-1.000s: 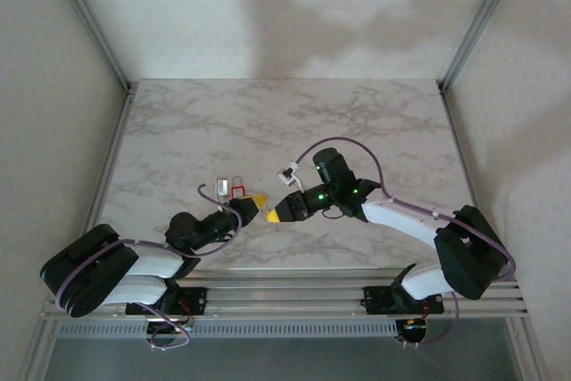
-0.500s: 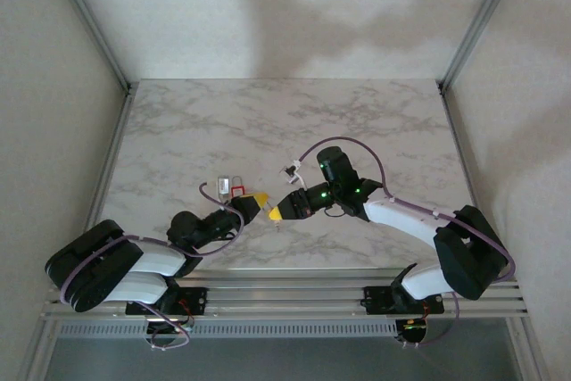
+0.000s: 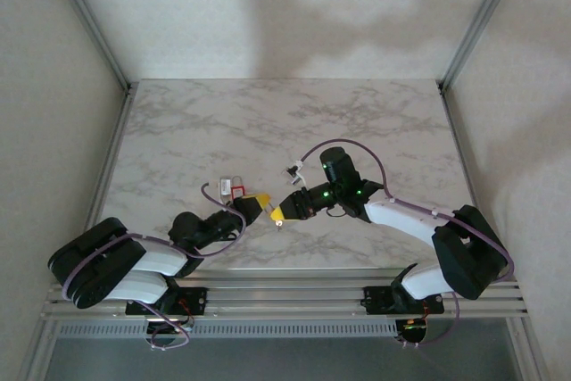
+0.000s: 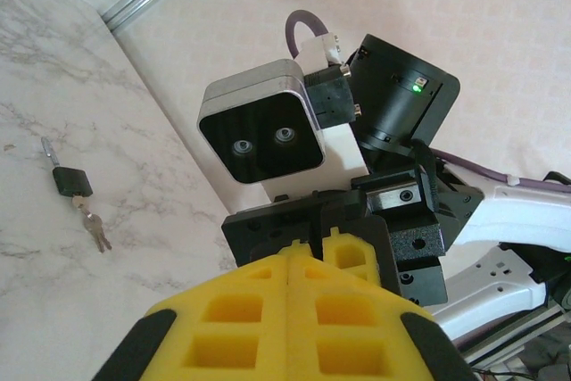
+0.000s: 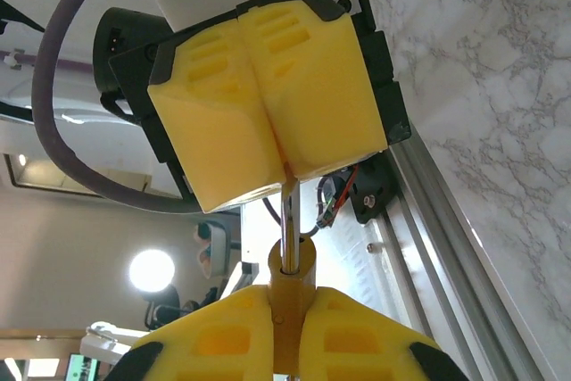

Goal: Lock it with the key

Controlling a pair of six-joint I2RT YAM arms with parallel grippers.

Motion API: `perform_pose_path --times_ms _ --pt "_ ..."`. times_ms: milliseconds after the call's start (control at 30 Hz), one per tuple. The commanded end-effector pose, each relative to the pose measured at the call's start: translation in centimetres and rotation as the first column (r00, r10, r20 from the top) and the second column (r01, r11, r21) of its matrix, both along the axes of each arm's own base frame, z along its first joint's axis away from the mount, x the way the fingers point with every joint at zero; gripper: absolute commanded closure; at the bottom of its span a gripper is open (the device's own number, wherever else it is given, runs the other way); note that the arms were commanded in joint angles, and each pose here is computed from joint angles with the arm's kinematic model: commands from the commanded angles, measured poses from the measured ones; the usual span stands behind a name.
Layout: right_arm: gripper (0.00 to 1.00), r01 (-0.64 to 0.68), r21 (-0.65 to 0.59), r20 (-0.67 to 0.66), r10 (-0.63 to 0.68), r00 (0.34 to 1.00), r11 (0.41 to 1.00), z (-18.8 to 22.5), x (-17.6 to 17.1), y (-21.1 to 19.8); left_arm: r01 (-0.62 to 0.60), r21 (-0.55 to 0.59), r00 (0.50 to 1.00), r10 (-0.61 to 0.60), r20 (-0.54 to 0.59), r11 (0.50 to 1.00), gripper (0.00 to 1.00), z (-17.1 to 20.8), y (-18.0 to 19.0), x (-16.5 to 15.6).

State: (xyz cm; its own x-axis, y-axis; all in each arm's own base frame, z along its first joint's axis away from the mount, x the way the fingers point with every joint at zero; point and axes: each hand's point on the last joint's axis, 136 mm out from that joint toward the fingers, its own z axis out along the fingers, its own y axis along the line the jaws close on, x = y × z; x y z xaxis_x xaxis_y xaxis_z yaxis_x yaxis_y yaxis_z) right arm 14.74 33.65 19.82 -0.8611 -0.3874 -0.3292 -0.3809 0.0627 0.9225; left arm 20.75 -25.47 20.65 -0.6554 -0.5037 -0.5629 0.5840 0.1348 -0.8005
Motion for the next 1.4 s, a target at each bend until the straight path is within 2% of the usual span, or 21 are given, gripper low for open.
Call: perform_pose_path --times_ms 0,567,1233,1367 --pt "1.00 0.092 0.100 0.142 -0.106 0.984 0.991 2.8 3.4 0.7 0.177 0.014 0.982 -0.177 0.065 0.984 1.00 0.3 -1.9 -3.7" --pt "1.00 0.145 0.096 0.117 -0.156 0.981 0.985 2.4 5.7 0.9 0.255 -0.012 0.962 -0.253 0.100 0.967 1.00 1.2 -3.2 -5.7" --pt "1.00 0.136 0.048 0.100 -0.140 0.985 0.990 0.8 5.3 0.5 0.267 -0.057 0.957 -0.257 0.137 0.962 1.00 3.8 -3.0 -6.0" --pt "0.99 0.121 0.052 0.106 -0.126 0.986 0.991 0.9 4.9 0.5 0.219 -0.073 0.970 -0.209 0.120 0.973 1.00 3.8 -2.5 -5.4"
